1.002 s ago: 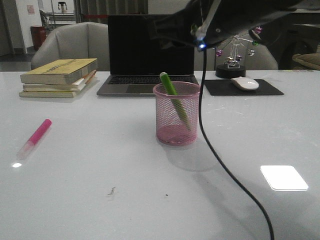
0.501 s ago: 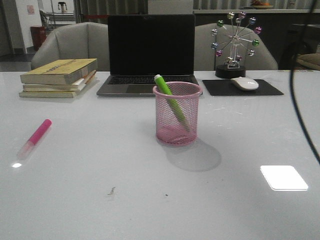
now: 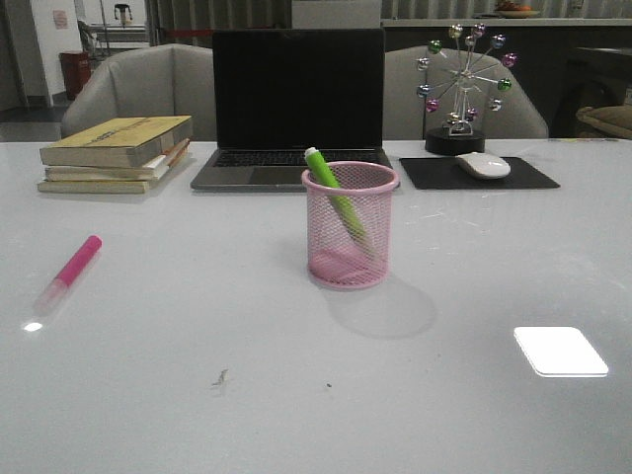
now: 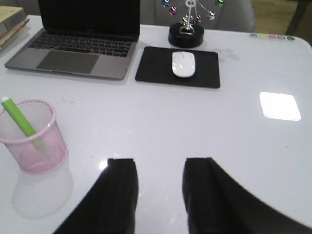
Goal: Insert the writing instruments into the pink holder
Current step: 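Open the right gripper to drop the marker in, then withdraw, then lower the left gripper onto the pink marker and close on it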
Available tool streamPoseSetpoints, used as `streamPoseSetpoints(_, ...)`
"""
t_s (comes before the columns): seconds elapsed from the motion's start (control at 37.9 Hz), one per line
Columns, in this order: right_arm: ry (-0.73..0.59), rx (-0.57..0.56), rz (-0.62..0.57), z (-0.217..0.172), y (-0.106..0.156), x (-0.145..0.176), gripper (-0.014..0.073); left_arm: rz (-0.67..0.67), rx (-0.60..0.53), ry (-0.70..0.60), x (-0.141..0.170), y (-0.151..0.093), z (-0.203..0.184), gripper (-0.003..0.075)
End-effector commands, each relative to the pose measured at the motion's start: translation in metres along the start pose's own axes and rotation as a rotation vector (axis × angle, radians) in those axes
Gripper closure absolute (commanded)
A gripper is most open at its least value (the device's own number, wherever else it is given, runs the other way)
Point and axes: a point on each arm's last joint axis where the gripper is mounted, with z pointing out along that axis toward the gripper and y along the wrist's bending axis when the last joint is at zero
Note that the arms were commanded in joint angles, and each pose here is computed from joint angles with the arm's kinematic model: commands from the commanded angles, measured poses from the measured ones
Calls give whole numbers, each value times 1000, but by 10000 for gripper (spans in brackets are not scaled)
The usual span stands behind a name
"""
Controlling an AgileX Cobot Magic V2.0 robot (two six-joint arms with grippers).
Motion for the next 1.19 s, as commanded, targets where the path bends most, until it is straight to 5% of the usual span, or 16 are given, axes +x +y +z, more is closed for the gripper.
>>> streamPoseSetpoints(0.0,-72,26,-21,-20,-3,-4,229,-7,3,-100,-16,-1,-5,285)
streamPoseSetpoints(0.32,-100,28,-28,-37,-3,5,229,-3,3,-95,-18,-1,-2,285)
streamPoseSetpoints(0.55,-94,28,-27,-37,-3,5,229,-47,37,24,-37,-4,30,285)
streamPoseSetpoints(0.95,-63,27,-27,-37,-3,8,229,16,133,302,-103,-35,142,285)
streamPoseSetpoints(1.16,-46,27,-27,-37,-3,10,229,25,136,523,-104,-41,217,285)
